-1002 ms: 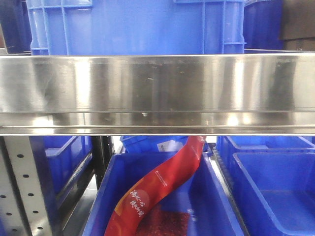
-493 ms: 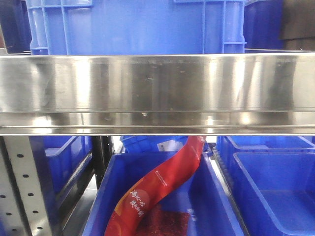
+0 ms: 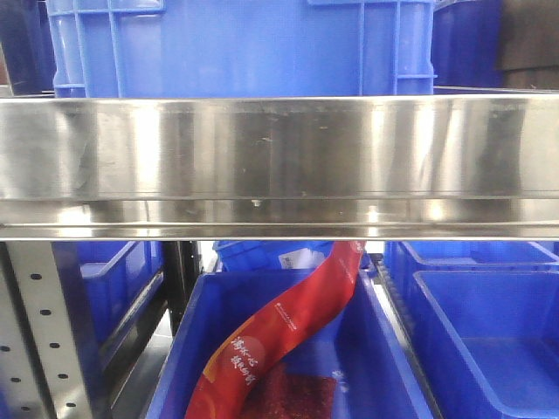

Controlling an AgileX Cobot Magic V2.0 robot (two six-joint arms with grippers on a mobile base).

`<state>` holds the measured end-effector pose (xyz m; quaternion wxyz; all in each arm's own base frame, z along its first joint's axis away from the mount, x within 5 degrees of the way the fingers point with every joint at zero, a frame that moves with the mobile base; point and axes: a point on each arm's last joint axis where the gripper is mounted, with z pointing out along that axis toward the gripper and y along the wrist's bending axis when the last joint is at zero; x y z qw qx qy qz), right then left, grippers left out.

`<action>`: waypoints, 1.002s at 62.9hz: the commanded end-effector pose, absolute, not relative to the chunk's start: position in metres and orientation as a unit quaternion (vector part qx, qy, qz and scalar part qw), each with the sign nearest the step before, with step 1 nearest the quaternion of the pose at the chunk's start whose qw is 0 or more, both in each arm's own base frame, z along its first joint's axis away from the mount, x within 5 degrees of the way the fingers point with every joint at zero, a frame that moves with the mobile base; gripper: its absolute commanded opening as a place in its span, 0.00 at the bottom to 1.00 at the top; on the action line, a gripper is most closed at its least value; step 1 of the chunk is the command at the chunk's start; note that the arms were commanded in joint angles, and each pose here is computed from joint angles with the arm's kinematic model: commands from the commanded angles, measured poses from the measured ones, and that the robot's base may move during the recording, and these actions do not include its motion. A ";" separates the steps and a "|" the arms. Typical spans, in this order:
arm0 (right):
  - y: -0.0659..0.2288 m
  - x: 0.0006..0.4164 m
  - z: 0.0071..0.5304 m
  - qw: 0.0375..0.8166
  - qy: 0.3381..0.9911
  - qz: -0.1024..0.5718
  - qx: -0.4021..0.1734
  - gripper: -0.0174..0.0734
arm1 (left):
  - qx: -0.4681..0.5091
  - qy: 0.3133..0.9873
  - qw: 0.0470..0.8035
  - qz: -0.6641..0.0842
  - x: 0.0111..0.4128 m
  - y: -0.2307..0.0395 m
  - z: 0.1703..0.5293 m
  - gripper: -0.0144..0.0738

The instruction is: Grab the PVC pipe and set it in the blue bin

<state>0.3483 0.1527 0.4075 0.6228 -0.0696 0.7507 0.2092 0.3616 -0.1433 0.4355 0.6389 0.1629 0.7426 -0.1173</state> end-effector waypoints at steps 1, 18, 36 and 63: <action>0.152 0.346 0.414 0.629 0.745 0.211 -0.070 0.58 | 0.164 0.740 0.641 -0.123 0.358 -0.146 0.440 0.78; 0.148 0.338 0.426 0.642 0.733 0.215 -0.069 0.58 | 0.155 0.735 0.646 -0.136 0.351 -0.144 0.448 0.78; 0.137 0.312 0.452 0.654 0.720 0.220 -0.068 0.09 | 0.156 0.752 0.622 -0.153 0.328 -0.137 0.462 0.21; 0.122 0.280 0.459 0.633 0.745 0.190 -0.087 0.01 | 0.168 0.773 0.589 -0.166 0.276 -0.120 0.476 0.04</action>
